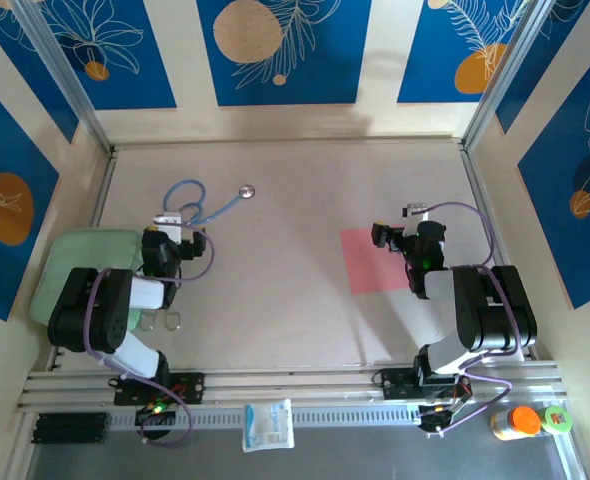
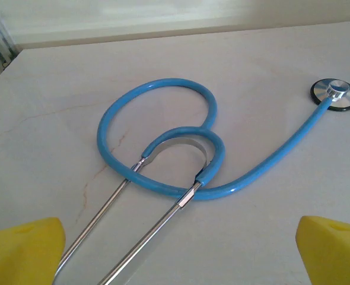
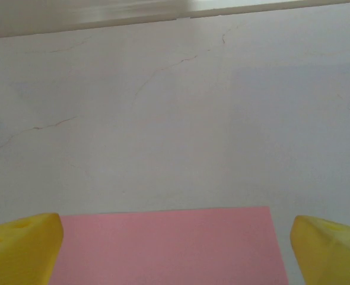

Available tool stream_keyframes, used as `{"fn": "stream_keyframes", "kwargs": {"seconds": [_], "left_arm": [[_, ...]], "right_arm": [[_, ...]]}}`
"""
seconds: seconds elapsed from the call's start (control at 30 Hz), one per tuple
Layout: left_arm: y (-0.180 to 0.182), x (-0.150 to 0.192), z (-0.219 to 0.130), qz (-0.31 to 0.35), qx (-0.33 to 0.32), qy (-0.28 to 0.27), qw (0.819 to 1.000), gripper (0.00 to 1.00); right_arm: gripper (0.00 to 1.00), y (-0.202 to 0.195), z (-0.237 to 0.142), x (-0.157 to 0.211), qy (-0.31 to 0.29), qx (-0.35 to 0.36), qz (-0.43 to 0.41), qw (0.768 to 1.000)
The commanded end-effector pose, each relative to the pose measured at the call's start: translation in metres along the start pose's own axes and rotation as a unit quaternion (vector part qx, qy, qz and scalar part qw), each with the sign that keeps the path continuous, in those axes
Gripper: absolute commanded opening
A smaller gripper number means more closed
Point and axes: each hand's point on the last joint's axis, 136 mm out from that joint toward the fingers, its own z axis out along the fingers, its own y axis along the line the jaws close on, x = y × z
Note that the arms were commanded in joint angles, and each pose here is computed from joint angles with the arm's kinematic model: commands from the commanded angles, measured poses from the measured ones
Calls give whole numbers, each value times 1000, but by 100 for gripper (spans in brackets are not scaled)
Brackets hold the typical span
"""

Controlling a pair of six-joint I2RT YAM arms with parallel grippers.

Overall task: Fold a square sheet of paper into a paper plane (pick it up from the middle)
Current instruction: Move the square sheet of paper to the center of the table.

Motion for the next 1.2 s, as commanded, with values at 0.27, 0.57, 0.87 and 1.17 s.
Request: {"fn": "stream_keyframes", "kwargs": {"seconds": [0.27,0.57,0.87,1.17], "left_arm": [[-3,-4,2,12,2,-4,1000,100],[-5,-4,3,14,8,-3,1000,99],[-5,-4,3,13,8,-3,1000,99],[-3,-8,-2,12,4,-14,1000,99]], "right_arm": [[99,-1,2,-10,-14,3,1,1000],[99,-1,2,-9,-13,3,2,1000],[99,-1,3,-9,-13,3,2,1000],[99,0,-2,-15,-13,3,1,1000]]}}
